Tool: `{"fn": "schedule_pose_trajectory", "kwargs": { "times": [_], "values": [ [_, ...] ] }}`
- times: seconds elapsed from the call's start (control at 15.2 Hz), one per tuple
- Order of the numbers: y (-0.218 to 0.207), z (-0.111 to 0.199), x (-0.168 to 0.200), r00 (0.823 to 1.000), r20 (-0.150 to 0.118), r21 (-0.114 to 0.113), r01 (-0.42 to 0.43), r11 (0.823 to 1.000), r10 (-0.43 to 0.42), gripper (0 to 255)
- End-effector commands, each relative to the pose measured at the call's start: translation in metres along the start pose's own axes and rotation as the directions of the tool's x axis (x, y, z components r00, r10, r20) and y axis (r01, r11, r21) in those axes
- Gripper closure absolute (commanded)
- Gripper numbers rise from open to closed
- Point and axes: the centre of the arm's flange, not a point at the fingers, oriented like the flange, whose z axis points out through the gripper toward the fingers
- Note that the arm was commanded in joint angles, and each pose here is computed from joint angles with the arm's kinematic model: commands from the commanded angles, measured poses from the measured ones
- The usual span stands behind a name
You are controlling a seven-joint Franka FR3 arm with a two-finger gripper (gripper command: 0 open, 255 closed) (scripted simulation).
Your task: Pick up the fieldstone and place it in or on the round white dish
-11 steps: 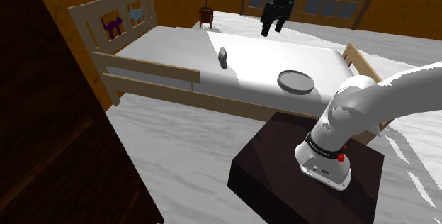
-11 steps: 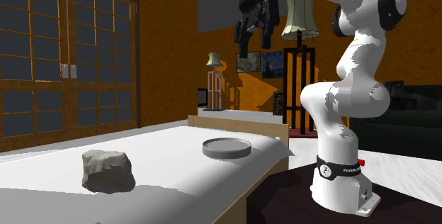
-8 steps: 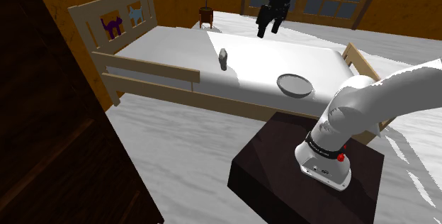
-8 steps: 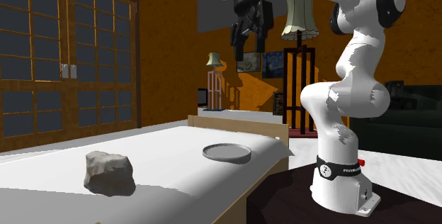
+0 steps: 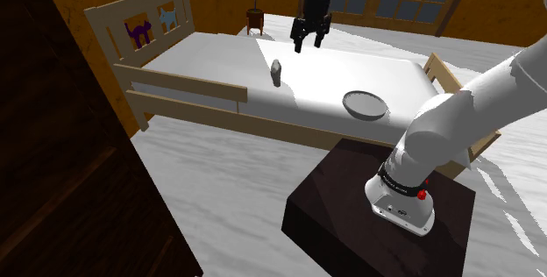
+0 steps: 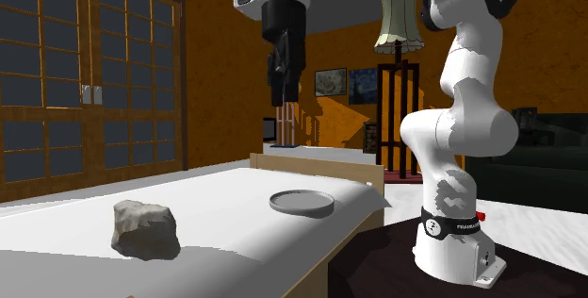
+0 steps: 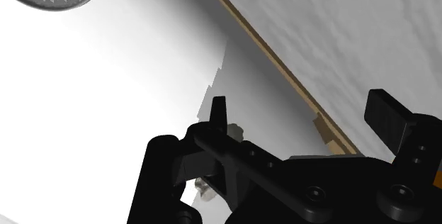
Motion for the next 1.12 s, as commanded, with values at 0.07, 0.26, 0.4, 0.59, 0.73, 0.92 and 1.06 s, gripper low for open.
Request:
{"fn": "schedule_pose_trajectory", "kwargs": {
  "times": [0.07, 0.26, 0.4, 0.59, 0.73, 0.92, 1.06],
  "values": [
    [-0.001, 0.022, 0.034, 0.999, 0.010, -0.017, -0.045, 0.999, 0.045, 0],
    [0.001, 0.044, 0.068, 0.996, 0.020, -0.033, -0.089, 0.995, 0.090, 0],
    [0.004, 0.059, 0.091, 0.992, 0.026, -0.045, -0.118, 0.992, 0.120, 0],
    [0.010, 0.082, 0.124, 0.986, 0.034, -0.062, -0.162, 0.985, 0.164, 0],
    [0.015, 0.097, 0.146, 0.980, 0.039, -0.074, -0.190, 0.979, 0.193, 0],
    [0.024, 0.120, 0.179, 0.970, 0.046, -0.092, -0.233, 0.968, 0.237, 0],
    [0.031, 0.136, 0.200, 0.962, 0.051, -0.104, -0.260, 0.960, 0.267, 0]
  ]
}}
